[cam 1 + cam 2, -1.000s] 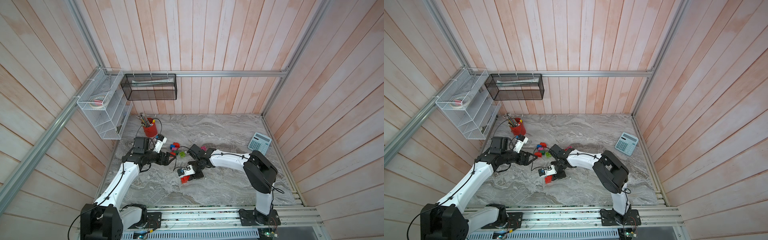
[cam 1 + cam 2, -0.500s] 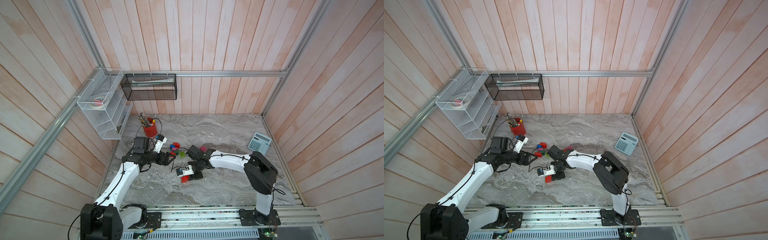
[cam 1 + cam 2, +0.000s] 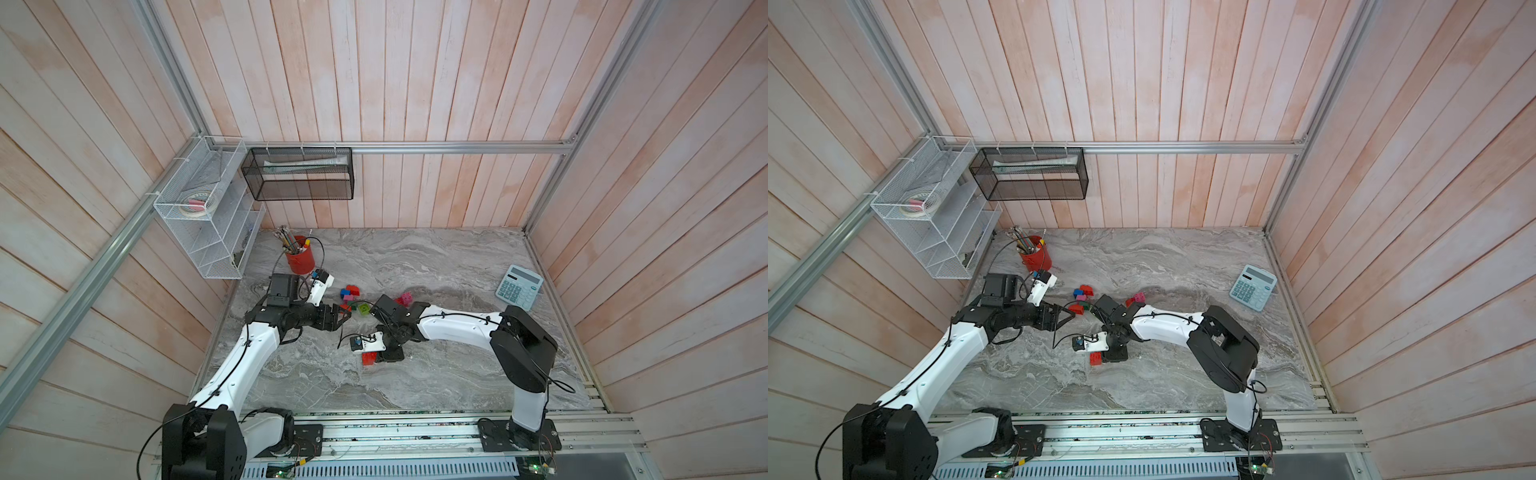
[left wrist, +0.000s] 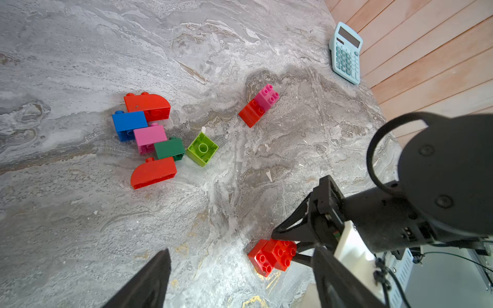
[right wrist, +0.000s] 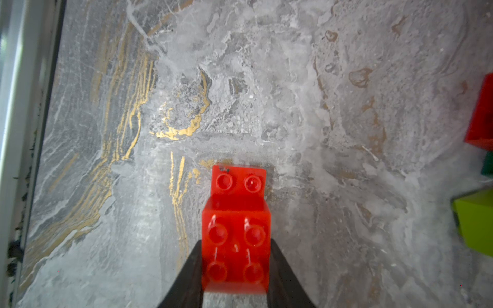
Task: Assemble the letter s with lego
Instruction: Assemble the lego brick with the lego brick.
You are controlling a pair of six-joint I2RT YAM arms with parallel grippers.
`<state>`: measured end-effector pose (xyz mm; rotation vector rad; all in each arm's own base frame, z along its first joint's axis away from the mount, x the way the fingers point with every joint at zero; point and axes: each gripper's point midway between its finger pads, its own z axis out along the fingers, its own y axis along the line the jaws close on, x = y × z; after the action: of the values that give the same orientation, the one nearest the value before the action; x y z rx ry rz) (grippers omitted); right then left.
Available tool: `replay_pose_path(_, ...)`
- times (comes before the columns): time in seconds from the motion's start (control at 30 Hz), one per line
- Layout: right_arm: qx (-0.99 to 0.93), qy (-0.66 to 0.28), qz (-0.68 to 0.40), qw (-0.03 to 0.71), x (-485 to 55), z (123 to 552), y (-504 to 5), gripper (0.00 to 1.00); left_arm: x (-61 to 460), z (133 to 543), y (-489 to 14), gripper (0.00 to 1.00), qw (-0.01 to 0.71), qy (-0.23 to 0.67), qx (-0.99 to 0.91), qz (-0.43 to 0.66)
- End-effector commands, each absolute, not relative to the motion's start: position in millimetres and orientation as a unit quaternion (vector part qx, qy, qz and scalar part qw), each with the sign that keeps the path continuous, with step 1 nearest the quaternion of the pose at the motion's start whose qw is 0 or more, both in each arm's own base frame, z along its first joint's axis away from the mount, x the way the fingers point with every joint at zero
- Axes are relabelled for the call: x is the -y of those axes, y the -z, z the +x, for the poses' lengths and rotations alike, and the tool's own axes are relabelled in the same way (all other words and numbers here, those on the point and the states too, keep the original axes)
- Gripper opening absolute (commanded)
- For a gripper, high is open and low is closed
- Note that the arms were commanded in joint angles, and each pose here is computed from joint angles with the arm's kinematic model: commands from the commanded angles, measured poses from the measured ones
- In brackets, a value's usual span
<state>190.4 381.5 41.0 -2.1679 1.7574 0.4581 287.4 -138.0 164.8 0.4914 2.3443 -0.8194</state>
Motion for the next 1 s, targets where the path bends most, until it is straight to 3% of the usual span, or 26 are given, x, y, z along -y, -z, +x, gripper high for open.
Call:
replay_pose_path(0.0, -0.644, -0.114, -0.751, 0.092, -352, 181, -12, 0.14, 135, 289, -167, 0.86, 0.303, 0.302, -0.884, 0.187)
replay_pose_path(0.4, -0.664, -0.098, -0.737, 0.076, -355, 182, -14, 0.15, 135, 289, -167, 0.86, 0.303, 0.303, -0.884, 0.188)
replay_pose_path(0.67, -0.669, -0.127, -0.723, 0.122, -375, 187, -47, 0.24, 135, 289, -168, 0.86, 0.305, 0.303, -0.883, 0.190)
replay_pose_path(0.97, -0.676, -0.112, -0.721, 0.103, -372, 190, -45, 0.27, 136, 289, -169, 0.86, 0.306, 0.305, -0.881, 0.192)
